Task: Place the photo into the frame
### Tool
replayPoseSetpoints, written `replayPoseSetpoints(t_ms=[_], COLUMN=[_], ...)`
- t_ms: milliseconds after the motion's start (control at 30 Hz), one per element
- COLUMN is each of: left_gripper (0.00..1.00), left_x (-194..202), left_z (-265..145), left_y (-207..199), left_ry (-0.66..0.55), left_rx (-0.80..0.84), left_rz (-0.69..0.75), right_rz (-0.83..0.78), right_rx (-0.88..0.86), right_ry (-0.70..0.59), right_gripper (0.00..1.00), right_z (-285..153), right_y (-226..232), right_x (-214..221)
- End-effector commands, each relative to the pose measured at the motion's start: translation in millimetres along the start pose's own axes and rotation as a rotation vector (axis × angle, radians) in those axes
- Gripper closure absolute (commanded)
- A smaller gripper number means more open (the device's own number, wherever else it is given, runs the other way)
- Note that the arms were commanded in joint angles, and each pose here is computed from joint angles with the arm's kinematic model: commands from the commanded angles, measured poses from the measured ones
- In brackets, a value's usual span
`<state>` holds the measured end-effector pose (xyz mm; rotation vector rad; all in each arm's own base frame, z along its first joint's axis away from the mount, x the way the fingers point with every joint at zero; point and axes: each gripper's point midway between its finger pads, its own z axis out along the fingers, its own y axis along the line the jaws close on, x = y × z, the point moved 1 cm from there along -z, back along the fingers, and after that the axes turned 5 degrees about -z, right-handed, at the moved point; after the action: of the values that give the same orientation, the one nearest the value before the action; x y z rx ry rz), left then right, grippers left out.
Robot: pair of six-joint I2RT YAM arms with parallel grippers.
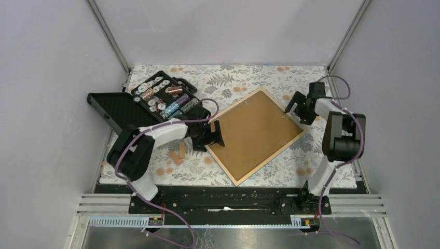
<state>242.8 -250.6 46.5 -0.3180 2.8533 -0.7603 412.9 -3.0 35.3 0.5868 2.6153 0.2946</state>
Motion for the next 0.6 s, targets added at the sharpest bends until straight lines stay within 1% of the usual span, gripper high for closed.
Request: replayPoseSetpoints(t_ms=[0,133,200,333,467,567], left_gripper=[0.01,0.01,0.01,0.01,0.01,0.02], left_x=[-13.4,-28.4,-33.4,-42.0,-42.2,-34.4], left_z=[-2.1,-10.7,-15.1,-14.6,-10.0,-8.7], left_y=[-20.2,-25.4,-28.6,-16.9,-9.6,-9.9], left_ry=[0.065,0.032,0.034,0.059,0.044,0.072], left_rx=[0.045,0.019,0.016,-0.023,-0.007,0.02], left_rz=[0.109,0.161,0.195,0.245,0.231,0.223], right_rz=[0.084,0.091,0.086,0.044,0.008,-0.018], right_rx=[-0.088,-0.083,-0.052,0.09,0.1,0.162], right_ry=[0.106,0.076,0.076,0.104,0.112,0.111], right_gripper=[0.01,0.01,0.0,0.0,0.0,0.0], right_z=[-24.6,-47.0,-52.5,-57.9,-55.4,-54.2], right_y=[6.9,-4.0,-11.1,-30.1,-24.9,-28.0], right_x=[71.7,103.2,109.5,102.5,97.1,92.5])
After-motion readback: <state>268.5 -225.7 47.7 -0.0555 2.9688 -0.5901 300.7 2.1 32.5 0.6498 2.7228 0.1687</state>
